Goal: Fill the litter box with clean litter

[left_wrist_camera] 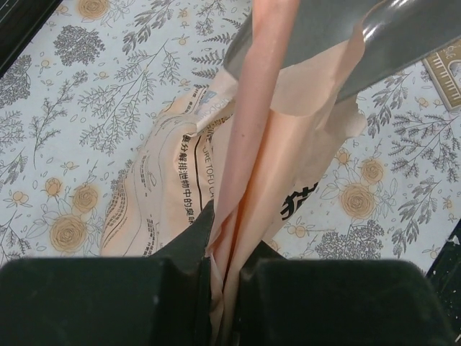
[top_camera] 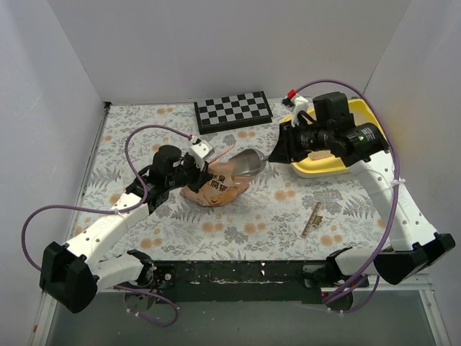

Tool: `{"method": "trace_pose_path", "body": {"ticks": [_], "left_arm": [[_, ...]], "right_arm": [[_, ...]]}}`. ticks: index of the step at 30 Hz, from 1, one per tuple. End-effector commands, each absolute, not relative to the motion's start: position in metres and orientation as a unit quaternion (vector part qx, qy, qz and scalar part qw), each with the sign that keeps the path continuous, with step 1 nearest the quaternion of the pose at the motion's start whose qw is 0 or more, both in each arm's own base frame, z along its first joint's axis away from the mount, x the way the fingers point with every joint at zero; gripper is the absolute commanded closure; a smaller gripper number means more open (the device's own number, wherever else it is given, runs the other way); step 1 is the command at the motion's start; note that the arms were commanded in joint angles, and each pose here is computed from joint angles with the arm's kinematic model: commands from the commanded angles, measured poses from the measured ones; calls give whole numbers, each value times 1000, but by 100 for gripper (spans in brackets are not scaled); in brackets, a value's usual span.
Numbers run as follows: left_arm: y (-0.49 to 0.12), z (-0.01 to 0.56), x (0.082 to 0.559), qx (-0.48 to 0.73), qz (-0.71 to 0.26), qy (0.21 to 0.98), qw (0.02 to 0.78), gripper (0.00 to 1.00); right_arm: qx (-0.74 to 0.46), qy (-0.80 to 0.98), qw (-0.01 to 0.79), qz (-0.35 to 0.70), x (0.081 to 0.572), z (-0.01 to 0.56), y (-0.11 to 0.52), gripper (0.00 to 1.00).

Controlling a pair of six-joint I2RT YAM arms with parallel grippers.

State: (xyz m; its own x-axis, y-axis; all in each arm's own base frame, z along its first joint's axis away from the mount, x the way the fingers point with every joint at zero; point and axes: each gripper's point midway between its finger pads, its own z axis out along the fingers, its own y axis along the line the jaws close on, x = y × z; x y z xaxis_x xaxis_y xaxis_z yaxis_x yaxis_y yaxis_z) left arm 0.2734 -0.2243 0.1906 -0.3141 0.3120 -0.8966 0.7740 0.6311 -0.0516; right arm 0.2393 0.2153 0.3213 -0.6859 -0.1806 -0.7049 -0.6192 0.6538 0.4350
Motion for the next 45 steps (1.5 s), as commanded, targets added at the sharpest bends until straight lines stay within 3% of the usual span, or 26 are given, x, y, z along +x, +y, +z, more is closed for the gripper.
{"method": "trace_pose_path", "body": {"ticks": [1,15,24,36,45], "left_arm": [[-221,200,262,350,-246,767,479,100],[-216,224,252,356,-241,744,512,100],[-215,222,232,370,-247,734,513,100],[-207,217,240,360,-184,753,519,100],[-202,215,249,333,-167,758,535,100]], "right_arm": [[-302,840,324,314,229,329,229,99],[-384,838,277,272,209,293,246,99],[-340,861,248,287,235,279,285,99],[-309,915,223,132,251,265,293,99],[-311,925,188,113,255,210,303,99]]}}
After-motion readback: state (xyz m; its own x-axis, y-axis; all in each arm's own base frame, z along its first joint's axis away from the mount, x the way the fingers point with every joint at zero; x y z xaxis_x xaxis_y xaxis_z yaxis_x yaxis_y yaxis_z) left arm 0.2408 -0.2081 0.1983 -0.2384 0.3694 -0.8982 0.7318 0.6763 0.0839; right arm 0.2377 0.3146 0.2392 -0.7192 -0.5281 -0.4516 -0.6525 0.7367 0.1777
